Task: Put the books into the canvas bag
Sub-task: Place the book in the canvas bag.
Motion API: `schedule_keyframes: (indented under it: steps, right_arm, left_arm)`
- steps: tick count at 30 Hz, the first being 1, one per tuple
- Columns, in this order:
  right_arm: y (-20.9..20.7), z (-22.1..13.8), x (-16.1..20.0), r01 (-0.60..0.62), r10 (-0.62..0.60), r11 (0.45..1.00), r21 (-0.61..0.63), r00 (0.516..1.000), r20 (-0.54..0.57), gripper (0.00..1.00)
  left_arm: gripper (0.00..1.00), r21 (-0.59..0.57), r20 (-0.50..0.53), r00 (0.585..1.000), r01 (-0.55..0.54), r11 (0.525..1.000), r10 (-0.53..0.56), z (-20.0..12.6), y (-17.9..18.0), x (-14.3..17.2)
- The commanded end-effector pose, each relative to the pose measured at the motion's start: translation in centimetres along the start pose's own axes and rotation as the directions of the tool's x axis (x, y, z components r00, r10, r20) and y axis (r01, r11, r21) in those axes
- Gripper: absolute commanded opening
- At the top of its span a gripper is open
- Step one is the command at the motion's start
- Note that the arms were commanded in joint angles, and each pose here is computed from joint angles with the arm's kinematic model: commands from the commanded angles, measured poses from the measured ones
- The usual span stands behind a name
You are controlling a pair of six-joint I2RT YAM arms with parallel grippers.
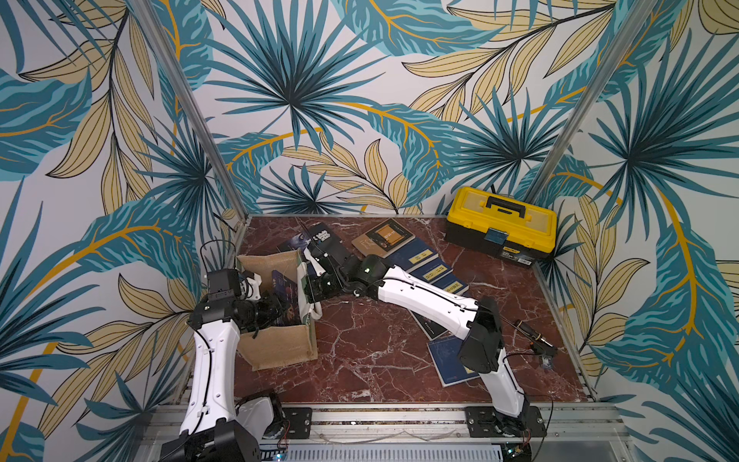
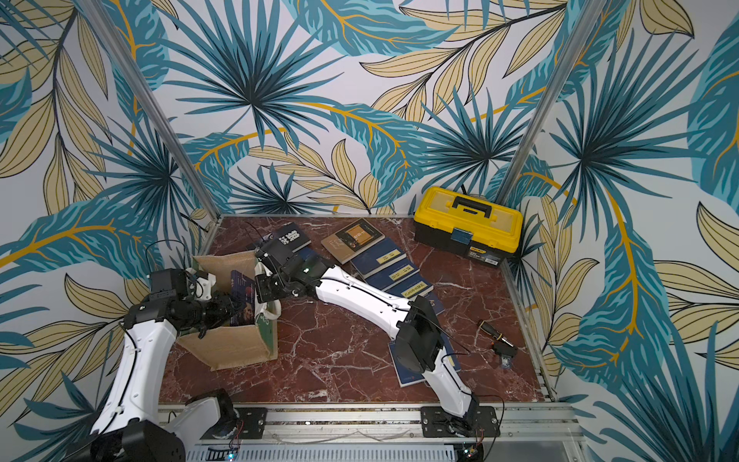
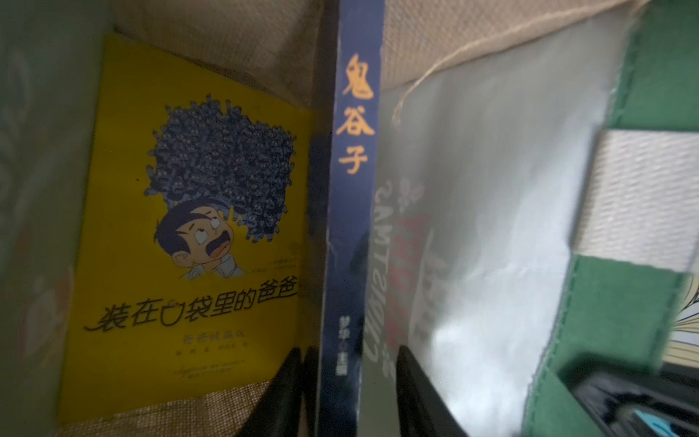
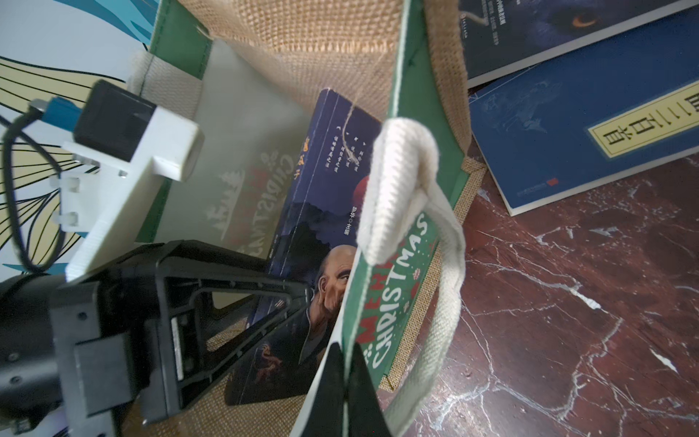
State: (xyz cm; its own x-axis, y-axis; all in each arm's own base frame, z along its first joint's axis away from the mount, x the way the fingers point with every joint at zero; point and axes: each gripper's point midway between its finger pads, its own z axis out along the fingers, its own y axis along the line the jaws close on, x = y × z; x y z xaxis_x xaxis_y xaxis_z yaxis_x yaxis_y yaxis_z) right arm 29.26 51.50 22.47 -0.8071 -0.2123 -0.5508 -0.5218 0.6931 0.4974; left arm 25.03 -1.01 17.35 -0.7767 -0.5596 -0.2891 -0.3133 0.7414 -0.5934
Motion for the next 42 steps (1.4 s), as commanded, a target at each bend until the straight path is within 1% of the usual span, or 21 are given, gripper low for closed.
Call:
schedule_keyframes:
  steps: [1, 3, 6, 8, 10, 11, 13, 16, 21, 24, 25, 28, 29, 31, 38, 42]
  right_arm:
    - [0.5, -1.8, -0.8, 0.014, -0.014, 1.000, -0.009, 0.999, 0.031, 0.00]
    - [0.5, -1.7, -0.7, 0.012, -0.012, 1.000, -0.008, 0.999, 0.030, 0.00]
    - [0.4, -1.7, -0.7, 0.011, -0.011, 1.000, -0.006, 1.000, 0.027, 0.00]
    - [0.4, -1.6, -0.6, 0.012, -0.012, 1.000, -0.006, 1.000, 0.026, 0.00]
    - [0.5, -1.6, -0.7, 0.010, -0.010, 1.000, -0.009, 1.000, 0.030, 0.00]
    - [0.6, -1.6, -0.8, 0.010, -0.010, 1.000, -0.012, 0.999, 0.031, 0.00]
    - [0.6, -1.5, -0.7, 0.009, -0.008, 1.000, -0.014, 1.000, 0.029, 0.00]
    - [0.8, -1.4, -0.8, 0.009, -0.009, 1.000, -0.021, 0.999, 0.031, 0.00]
    - [0.8, -1.5, -1.0, 0.013, -0.012, 1.000, -0.025, 0.999, 0.036, 0.00]
    - [0.8, -1.6, -0.9, 0.014, -0.013, 1.000, -0.021, 0.999, 0.035, 0.00]
    - [0.8, -1.8, -0.9, 0.014, -0.013, 1.000, -0.022, 0.999, 0.033, 0.04]
    - [0.8, -2.4, -0.8, 0.019, -0.019, 1.000, -0.014, 0.999, 0.030, 0.26]
    - [0.6, -2.7, -0.9, 0.022, -0.022, 1.000, -0.004, 0.999, 0.034, 0.30]
    - [0.3, -3.1, -1.0, 0.032, -0.032, 0.999, 0.016, 0.999, 0.041, 0.35]
    - [-1.9, -4.8, -1.1, 0.058, -0.065, 0.991, 0.123, 0.996, 0.056, 0.43]
    - [-3.9, -6.1, -1.0, 0.045, -0.060, 0.980, 0.193, 0.995, 0.076, 0.48]
  left_arm:
    - [0.50, 0.001, 0.120, 0.991, -0.062, 0.998, 0.062, -2.2, -1.3, -2.0]
    - [0.55, 0.003, 0.175, 0.978, -0.113, 0.994, 0.111, -4.0, -2.6, -3.0]
    - [0.57, -0.008, 0.227, 0.960, -0.163, 0.987, 0.161, -6.6, -4.5, -4.2]
    - [0.57, 0.012, 0.236, 0.957, -0.180, 0.984, 0.172, -7.6, -5.7, -4.7]
    - [0.56, 0.058, 0.232, 0.960, -0.178, 0.982, 0.160, -7.9, -6.7, -4.8]
    - [0.52, 0.081, 0.228, 0.962, -0.174, 0.981, 0.152, -8.0, -7.1, -4.7]
    - [0.45, 0.118, 0.201, 0.969, -0.168, 0.979, 0.142, -7.6, -7.6, -4.3]
    - [0.42, 0.130, 0.140, 0.981, -0.155, 0.979, 0.137, -6.1, -7.2, -3.3]
    - [0.41, 0.092, 0.044, 0.995, -0.089, 0.992, 0.086, -3.2, -4.7, -1.9]
    - [0.41, 0.082, 0.001, 0.998, -0.055, 0.995, 0.055, -2.0, -3.9, -1.5]
    - [0.41, 0.085, -0.007, 0.999, -0.049, 0.995, 0.050, -1.9, -3.8, -1.5]
    - [0.41, 0.096, 0.012, 0.998, -0.064, 0.993, 0.063, -2.5, -4.5, -1.7]
    - [0.41, 0.097, 0.025, 0.997, -0.079, 0.992, 0.077, -2.8, -4.9, -1.8]
    - [0.41, 0.088, 0.055, 0.993, -0.107, 0.990, 0.103, -3.5, -5.6, -1.9]
    - [0.40, 0.066, 0.172, 0.963, -0.222, 0.973, 0.209, -6.6, -8.8, -2.1]
    - [0.39, 0.066, 0.186, 0.941, -0.300, 0.952, 0.283, -7.2, -11.5, -1.5]
